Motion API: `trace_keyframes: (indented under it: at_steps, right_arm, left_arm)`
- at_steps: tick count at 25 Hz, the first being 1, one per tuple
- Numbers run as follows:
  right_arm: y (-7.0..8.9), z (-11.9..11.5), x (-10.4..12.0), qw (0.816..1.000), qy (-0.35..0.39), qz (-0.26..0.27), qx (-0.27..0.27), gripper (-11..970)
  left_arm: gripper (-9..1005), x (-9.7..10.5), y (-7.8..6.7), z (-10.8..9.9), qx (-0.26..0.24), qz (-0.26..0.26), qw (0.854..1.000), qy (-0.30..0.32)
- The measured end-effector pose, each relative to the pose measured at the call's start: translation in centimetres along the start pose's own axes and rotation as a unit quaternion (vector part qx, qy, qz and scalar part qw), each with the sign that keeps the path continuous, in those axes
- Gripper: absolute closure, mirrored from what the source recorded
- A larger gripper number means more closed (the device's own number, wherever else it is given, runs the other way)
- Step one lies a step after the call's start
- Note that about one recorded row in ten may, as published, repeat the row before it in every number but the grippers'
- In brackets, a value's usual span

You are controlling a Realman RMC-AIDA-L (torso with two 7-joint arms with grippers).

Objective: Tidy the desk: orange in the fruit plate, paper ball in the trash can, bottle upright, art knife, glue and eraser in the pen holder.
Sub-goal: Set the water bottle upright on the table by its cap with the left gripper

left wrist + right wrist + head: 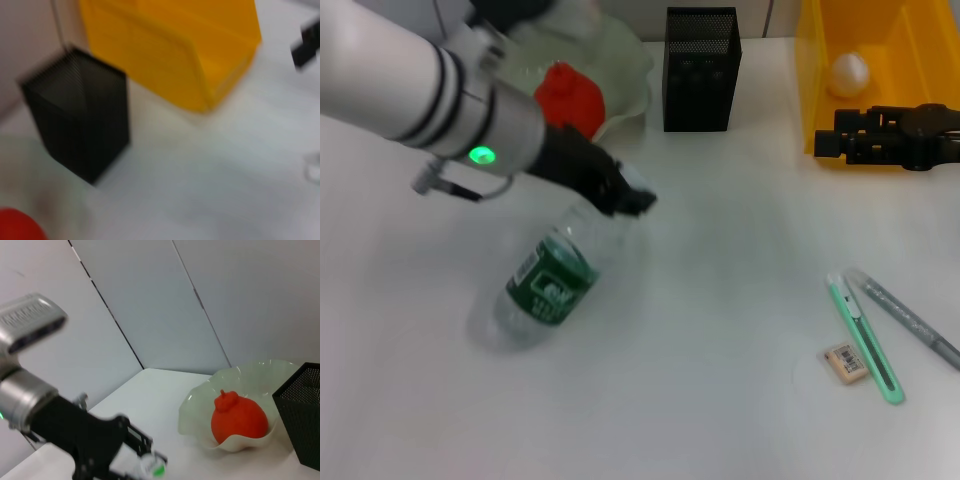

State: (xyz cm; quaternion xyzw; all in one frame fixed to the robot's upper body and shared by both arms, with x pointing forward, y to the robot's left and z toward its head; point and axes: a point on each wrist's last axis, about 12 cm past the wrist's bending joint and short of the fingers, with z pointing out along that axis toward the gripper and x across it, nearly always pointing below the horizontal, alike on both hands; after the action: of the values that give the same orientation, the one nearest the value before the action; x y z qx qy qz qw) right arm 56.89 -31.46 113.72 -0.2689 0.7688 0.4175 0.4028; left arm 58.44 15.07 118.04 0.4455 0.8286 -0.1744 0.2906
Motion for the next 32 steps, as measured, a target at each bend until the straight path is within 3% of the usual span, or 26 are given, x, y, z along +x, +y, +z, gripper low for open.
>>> trace_keyframes:
  at_steps: [8, 15, 32]
  right_arm:
    - [0.0, 0.1, -0.1, 1.0, -0.001, -0.001, -0.002, 175]
    - [0.1, 0.2, -0.5, 1.0, -0.002, -0.004, -0.002, 174]
    - [0.1, 0.3, -0.7, 1.0, -0.001, -0.006, -0.005, 175]
  left_arm:
    - [551, 0.4, 1.8, -3.0, -0.043, -0.012, 0.998, -0.049]
    - [548, 1.0, 2.4, -4.7, -0.053, -0.018, 0.995, -0.087]
    - [542, 1.0, 1.8, -4.4, -0.031, -0.009, 0.995, -0.097]
